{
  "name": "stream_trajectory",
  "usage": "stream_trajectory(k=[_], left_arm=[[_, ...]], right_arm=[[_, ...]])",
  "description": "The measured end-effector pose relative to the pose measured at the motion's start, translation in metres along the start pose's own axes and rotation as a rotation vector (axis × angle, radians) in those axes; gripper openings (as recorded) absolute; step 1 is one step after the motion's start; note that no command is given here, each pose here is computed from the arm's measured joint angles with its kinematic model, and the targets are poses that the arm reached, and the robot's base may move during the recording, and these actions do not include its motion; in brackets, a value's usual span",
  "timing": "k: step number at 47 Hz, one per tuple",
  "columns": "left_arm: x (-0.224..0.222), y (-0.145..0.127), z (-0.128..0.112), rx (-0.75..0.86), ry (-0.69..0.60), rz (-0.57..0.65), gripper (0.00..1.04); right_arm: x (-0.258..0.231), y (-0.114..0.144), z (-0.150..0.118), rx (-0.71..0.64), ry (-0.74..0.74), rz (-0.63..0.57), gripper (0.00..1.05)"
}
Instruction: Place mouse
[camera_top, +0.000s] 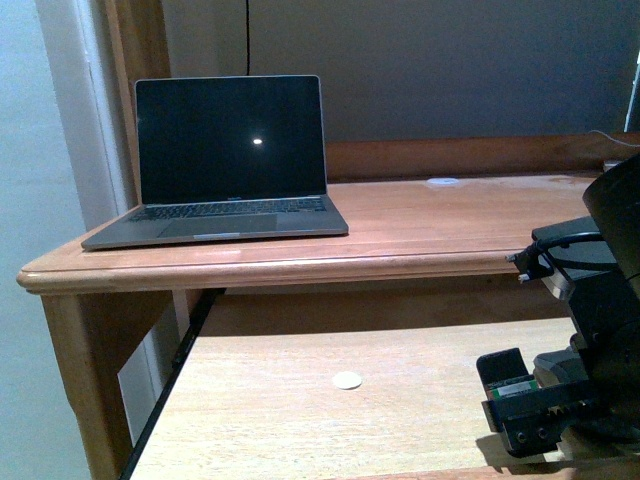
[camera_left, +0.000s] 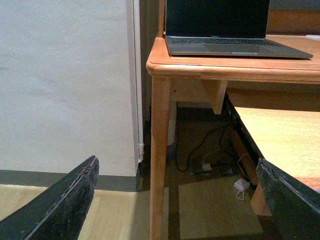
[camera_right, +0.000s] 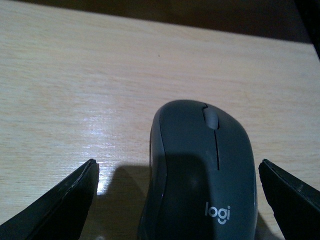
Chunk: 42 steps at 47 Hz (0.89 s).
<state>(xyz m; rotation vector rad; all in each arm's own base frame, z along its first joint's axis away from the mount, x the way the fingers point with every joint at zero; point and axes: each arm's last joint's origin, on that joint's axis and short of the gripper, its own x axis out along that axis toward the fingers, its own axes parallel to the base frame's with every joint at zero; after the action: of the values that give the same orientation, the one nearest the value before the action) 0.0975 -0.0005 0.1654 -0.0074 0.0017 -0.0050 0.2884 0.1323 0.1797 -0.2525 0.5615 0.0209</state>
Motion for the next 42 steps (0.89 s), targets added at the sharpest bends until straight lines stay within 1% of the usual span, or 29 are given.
stream_trajectory(k=[10, 19, 23, 25, 28, 34, 38, 42], left_arm=[[0.0, 0.0, 0.0, 0.0, 0.0, 0.0, 0.97], [0.0, 0.0, 0.0, 0.0, 0.0, 0.0, 0.97], [0.0, 0.0, 0.0, 0.0, 0.0, 0.0, 0.97], [0.0, 0.0, 0.0, 0.0, 0.0, 0.0, 0.97], [0.0, 0.0, 0.0, 0.0, 0.0, 0.0, 0.97], [0.0, 0.0, 0.0, 0.0, 0.0, 0.0, 0.97], [0.0, 0.0, 0.0, 0.0, 0.0, 0.0, 0.97], [0.0, 0.0, 0.0, 0.0, 0.0, 0.0, 0.97]], right_arm=[[0.01, -0.007, 0.004, 0.071, 0.068, 0.01, 0.96], [0.013, -0.014, 0.004, 0.105, 0.068, 0.003, 0.62], [0.009, -0.016, 0.005, 0.111, 0.057, 0.002, 0.56], [0.005, -0.018, 0.006, 0.116, 0.042, -0.001, 0.55], [-0.006, -0.022, 0.013, 0.131, -0.005, 0.008, 0.55], [-0.039, -0.03, 0.039, 0.164, -0.107, 0.042, 0.55], [-0.057, -0.029, 0.071, 0.185, -0.187, 0.066, 0.55], [-0.059, -0.017, 0.098, 0.183, -0.223, 0.089, 0.55]])
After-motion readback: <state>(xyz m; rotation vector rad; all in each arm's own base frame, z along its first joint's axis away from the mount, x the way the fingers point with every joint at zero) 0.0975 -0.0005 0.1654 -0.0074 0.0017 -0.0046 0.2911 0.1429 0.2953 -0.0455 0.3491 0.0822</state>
